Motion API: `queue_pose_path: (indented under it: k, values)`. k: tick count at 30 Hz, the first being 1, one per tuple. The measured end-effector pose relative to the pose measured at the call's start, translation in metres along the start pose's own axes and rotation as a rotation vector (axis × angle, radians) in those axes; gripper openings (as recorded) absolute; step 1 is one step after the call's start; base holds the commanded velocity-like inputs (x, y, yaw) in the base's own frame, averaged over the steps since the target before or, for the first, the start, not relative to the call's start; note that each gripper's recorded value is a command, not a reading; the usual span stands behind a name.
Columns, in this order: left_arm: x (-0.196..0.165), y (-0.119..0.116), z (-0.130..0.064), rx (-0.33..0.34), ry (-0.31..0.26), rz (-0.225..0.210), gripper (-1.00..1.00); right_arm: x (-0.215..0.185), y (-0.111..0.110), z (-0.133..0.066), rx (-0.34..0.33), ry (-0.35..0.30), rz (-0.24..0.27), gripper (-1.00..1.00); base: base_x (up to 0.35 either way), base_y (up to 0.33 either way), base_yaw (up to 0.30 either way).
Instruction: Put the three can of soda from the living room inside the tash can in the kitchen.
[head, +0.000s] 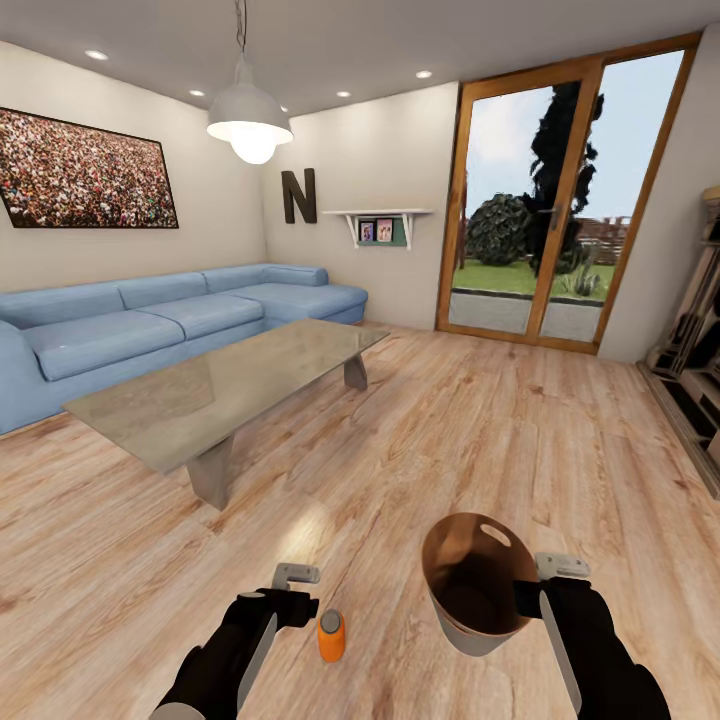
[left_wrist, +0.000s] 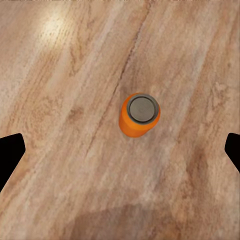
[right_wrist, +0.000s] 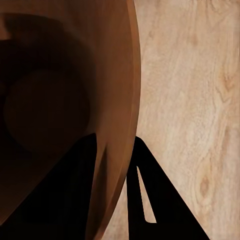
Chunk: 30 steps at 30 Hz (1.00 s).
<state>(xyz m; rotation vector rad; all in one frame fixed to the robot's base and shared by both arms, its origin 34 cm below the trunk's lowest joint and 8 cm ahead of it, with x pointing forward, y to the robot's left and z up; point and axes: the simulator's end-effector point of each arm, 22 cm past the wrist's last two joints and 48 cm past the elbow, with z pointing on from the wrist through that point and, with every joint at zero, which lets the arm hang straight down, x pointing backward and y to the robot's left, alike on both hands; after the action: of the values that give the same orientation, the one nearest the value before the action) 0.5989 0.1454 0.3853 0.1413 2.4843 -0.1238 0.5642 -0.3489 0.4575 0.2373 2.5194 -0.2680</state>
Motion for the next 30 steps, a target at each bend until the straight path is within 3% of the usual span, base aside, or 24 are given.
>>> queue_pose_path:
  k: [30]
  values:
    - [0.019, -0.001, 0.014, 0.008, 0.026, -0.003, 1.00, 0.017, -0.005, 0.016, 0.014, 0.029, -0.010, -1.00, 0.000, 0.000, -0.050]
